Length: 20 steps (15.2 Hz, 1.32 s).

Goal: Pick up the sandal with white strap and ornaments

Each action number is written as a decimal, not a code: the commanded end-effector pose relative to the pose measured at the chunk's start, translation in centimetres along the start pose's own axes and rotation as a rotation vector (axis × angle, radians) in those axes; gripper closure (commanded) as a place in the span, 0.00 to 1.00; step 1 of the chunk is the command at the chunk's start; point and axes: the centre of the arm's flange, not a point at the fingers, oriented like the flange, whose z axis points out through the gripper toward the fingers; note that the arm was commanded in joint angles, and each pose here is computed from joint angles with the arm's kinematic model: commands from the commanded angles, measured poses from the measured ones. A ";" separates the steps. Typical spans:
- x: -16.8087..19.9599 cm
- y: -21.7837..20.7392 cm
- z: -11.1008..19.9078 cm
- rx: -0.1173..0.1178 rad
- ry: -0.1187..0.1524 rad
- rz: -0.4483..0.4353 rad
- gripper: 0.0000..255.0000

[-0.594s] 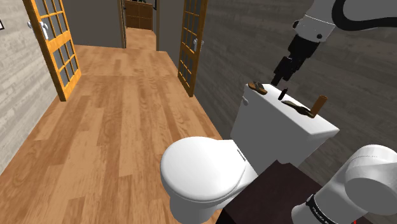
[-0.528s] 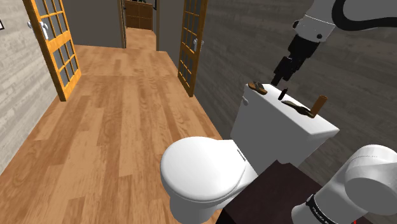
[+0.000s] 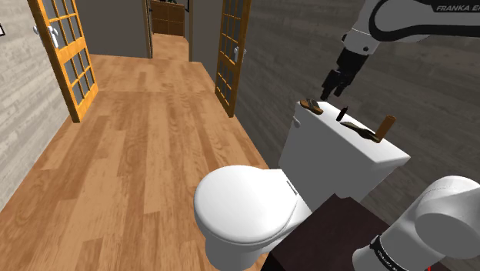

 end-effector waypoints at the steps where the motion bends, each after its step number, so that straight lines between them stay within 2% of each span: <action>1: 1.8 2.1 0.8 0.002 -0.009 0.011 0.00; 20: 15.5 21.8 11.1 0.029 -0.094 0.114 0.00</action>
